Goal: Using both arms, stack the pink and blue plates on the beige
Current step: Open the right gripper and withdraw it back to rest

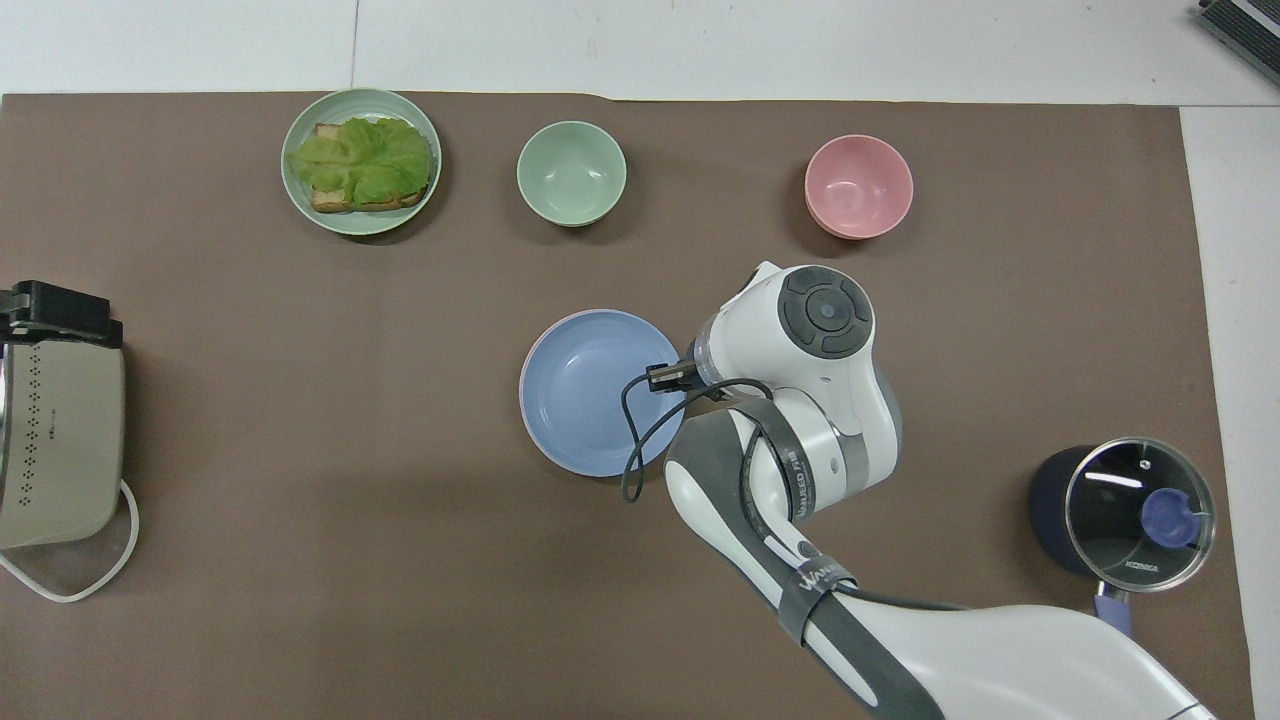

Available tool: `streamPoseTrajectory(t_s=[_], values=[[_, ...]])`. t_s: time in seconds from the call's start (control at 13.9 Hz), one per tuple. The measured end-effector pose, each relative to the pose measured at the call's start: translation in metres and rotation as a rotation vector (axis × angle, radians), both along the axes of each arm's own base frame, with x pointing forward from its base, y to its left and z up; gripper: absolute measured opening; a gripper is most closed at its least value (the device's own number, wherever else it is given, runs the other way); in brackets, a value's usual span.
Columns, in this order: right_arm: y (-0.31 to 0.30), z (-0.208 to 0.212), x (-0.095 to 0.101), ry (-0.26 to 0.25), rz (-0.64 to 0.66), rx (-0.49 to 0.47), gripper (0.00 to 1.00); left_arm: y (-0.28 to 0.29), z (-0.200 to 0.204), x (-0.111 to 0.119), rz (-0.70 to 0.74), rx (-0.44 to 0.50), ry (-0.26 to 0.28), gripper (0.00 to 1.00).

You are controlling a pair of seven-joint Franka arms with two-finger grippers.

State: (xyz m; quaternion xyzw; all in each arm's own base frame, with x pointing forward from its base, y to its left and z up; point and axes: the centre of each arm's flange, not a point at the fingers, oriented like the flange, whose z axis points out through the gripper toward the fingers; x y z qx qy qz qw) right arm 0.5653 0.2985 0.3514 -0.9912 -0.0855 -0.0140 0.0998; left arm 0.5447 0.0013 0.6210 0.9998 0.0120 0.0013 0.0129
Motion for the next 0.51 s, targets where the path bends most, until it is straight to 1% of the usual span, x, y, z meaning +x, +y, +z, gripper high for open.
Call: streamPoseTrajectory(t_s=[0.14,0.36,0.51], values=[[-0.014,0.023,0.007,-0.03,-0.027,0.012,0.99,0.0,0.0,0.0,0.0,0.0,0.0,1.0],[-0.07,0.069,0.021,-0.053,-0.108,0.02,1.0,0.0,0.0,0.0,0.0,0.0,0.0,1.0],[-0.104,0.092,0.025,-0.072,-0.136,-0.01,1.0,0.0,0.0,0.0,0.0,0.0,0.0,1.0]])
